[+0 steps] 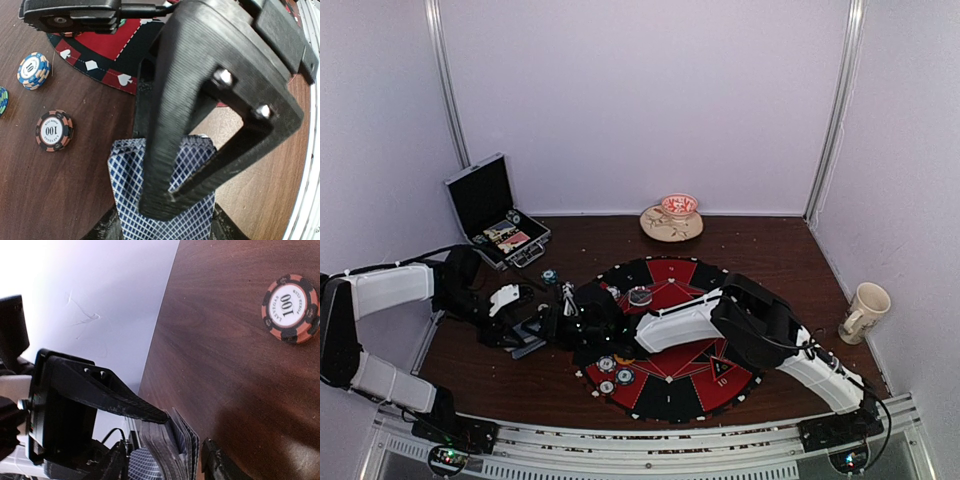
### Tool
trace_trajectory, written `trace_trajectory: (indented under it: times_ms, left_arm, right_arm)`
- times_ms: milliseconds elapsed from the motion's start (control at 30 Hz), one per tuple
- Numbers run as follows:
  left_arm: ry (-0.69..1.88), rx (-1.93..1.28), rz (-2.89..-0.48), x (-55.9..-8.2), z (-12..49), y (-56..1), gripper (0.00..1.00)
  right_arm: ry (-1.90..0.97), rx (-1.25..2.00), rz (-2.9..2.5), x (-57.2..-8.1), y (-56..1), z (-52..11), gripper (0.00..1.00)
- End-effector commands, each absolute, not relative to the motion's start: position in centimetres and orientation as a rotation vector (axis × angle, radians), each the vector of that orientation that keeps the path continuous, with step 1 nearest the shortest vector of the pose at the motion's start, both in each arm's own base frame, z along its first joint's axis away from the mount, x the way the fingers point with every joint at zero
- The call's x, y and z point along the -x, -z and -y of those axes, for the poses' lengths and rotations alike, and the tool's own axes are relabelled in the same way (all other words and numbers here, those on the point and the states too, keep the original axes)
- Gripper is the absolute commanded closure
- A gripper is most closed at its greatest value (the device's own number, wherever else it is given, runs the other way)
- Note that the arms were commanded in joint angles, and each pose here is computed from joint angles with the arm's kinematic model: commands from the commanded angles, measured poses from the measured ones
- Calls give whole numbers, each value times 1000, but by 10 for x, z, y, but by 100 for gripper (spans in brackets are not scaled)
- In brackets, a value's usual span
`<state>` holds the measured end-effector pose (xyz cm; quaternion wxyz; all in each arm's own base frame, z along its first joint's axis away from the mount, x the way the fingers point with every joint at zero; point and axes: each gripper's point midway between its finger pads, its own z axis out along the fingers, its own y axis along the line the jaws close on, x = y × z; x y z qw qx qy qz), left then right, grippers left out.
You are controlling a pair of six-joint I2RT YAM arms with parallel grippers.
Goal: Distribute texas hold em gaming equipment
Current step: Pass from the left arm to the right
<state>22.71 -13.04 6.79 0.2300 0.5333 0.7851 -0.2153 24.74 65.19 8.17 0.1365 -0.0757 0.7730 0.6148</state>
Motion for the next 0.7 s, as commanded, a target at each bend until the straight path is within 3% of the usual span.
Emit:
trace_trajectory:
  times_ms: [0,367,500,533,600,667]
  left_arm:
    - [582,-1474,-2108,-230,135,-71,48]
    - [572,-1489,-2104,-229,138,-67,46]
    - [571,-1490,-2103,-229,139,-67,45]
    - [576,-1489,-2102,-229,139,-67,43]
    - [581,-1488,-2100,-229,140,-67,38]
    - [587,-1487,-2098,-228,140,-68,23]
  right_arm:
    - [-1833,220,-2215,-243,-89,-657,52]
    - [-1912,242,-2223,-233,-88,-660,74]
    - [-1926,249,-2227,-230,-86,-660,93]
    - [-1931,247,-2226,-229,-86,-660,100]
    - [-1953,251,-2215,-228,-89,-660,100]
    - [-1974,257,-2200,-226,-94,-660,100]
